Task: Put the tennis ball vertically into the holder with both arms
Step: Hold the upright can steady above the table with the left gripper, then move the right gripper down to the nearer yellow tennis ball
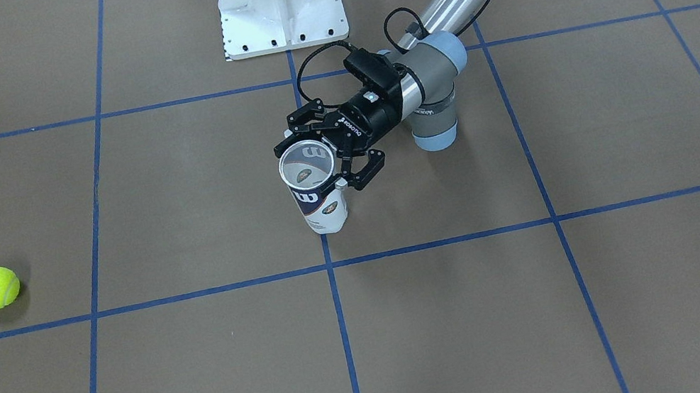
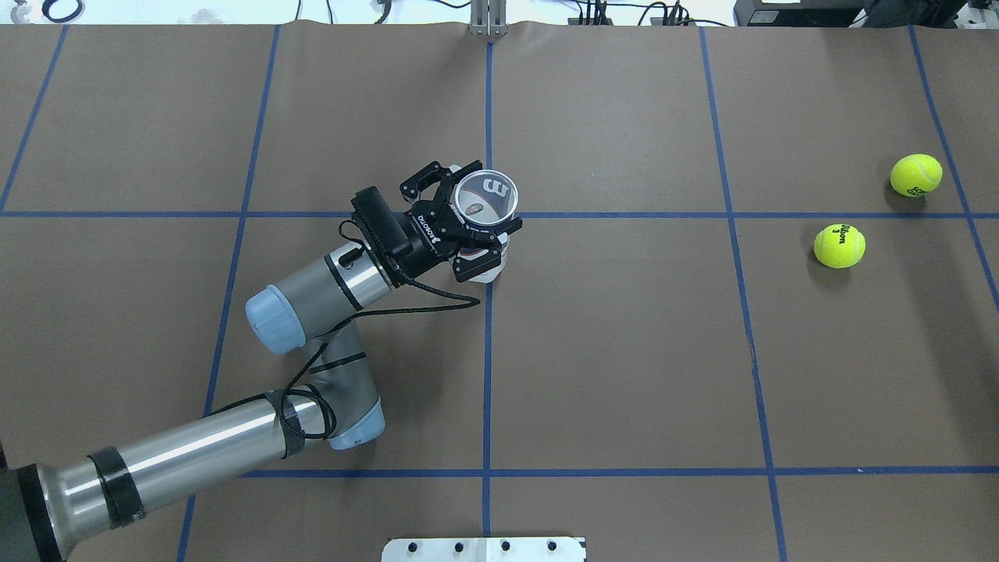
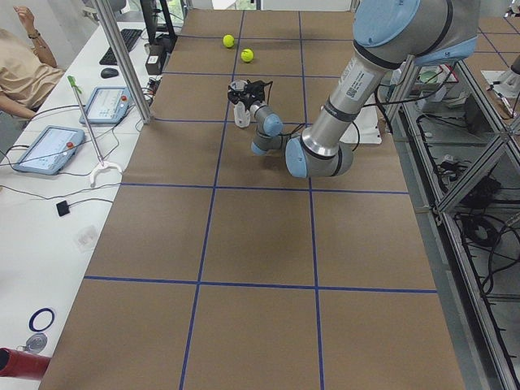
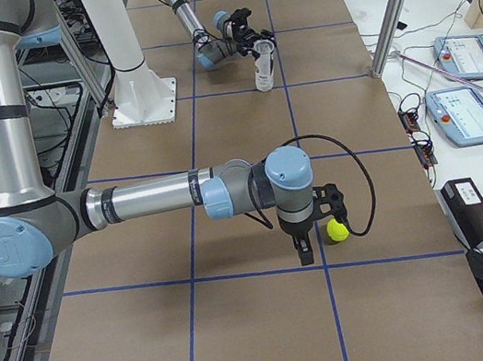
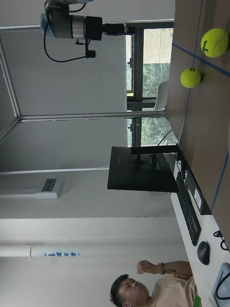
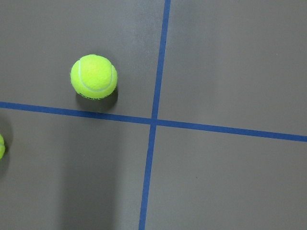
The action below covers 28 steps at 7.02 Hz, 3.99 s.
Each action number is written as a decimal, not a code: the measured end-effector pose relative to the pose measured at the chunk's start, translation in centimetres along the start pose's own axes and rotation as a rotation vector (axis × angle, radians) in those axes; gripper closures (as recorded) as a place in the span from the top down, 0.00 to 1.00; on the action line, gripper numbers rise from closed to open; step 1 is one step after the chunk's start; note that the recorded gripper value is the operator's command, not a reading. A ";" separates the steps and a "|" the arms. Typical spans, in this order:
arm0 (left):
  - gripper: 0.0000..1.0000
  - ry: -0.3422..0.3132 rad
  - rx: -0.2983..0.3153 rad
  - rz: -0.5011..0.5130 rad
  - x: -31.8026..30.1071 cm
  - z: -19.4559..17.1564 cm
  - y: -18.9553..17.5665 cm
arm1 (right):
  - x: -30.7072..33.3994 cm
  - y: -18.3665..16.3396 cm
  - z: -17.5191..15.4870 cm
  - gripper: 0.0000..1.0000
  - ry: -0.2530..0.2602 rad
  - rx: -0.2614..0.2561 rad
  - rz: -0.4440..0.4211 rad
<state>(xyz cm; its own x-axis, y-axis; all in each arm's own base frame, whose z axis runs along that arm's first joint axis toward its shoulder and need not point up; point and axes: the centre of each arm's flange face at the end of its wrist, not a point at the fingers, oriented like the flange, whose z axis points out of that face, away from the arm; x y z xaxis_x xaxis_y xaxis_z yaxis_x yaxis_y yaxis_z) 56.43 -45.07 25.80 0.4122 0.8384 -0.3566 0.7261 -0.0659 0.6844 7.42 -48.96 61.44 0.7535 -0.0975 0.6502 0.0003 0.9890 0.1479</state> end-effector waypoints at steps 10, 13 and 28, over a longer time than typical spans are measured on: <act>0.93 -0.001 -0.042 0.031 -2.6 -1.8 0.6 | -0.1 0.0 -0.1 0.99 -0.005 0.001 -0.001; 0.89 0.013 -0.057 0.030 -1.6 -1.1 -0.1 | 0.0 0.1 0.0 0.99 -0.006 0.000 0.000; 0.84 0.023 -0.064 0.020 -0.6 -1.0 0.2 | -25.4 -4.2 10.5 1.00 -0.086 0.090 0.150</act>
<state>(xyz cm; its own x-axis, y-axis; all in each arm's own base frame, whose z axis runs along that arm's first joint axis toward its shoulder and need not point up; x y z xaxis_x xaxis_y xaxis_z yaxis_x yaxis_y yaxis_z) 55.72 -45.05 26.80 0.4127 0.8498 -0.3280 0.6811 -0.0488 0.7305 -18.61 -51.84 52.18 0.6814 0.0377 0.7310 -0.1696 0.9796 0.1077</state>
